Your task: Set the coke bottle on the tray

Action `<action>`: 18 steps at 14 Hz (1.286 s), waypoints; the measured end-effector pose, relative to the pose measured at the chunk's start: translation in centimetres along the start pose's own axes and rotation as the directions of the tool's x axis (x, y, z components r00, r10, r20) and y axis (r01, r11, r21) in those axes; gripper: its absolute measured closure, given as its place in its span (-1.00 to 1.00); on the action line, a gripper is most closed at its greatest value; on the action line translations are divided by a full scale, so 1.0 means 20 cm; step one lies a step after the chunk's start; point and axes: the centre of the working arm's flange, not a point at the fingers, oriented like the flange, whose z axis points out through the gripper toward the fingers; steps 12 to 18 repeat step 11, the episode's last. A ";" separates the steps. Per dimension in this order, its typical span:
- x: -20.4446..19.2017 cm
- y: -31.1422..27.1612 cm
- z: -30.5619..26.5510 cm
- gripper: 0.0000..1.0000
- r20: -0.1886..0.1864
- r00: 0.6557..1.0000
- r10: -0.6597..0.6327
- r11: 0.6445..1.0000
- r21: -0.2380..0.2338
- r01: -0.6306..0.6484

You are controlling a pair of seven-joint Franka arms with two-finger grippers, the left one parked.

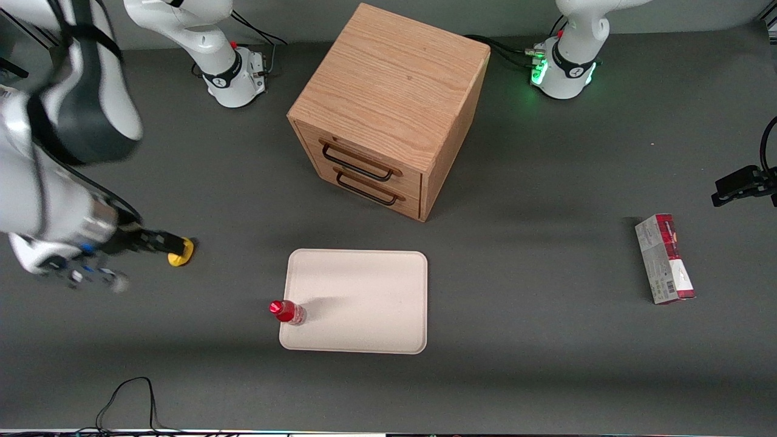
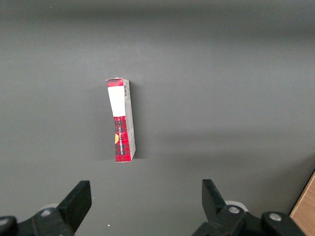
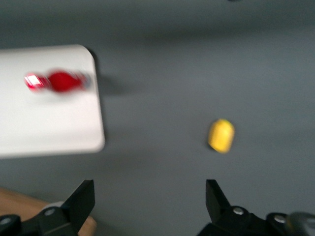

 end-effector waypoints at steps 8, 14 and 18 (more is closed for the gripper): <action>-0.49 0.37 -0.26 -1.00 0.005 0.995 -0.097 0.995 0.024 0.097; -0.49 0.26 -0.24 -1.00 0.003 0.992 -0.130 0.992 0.011 0.130; -0.49 0.26 -0.24 -1.00 0.003 0.992 -0.130 0.992 0.011 0.130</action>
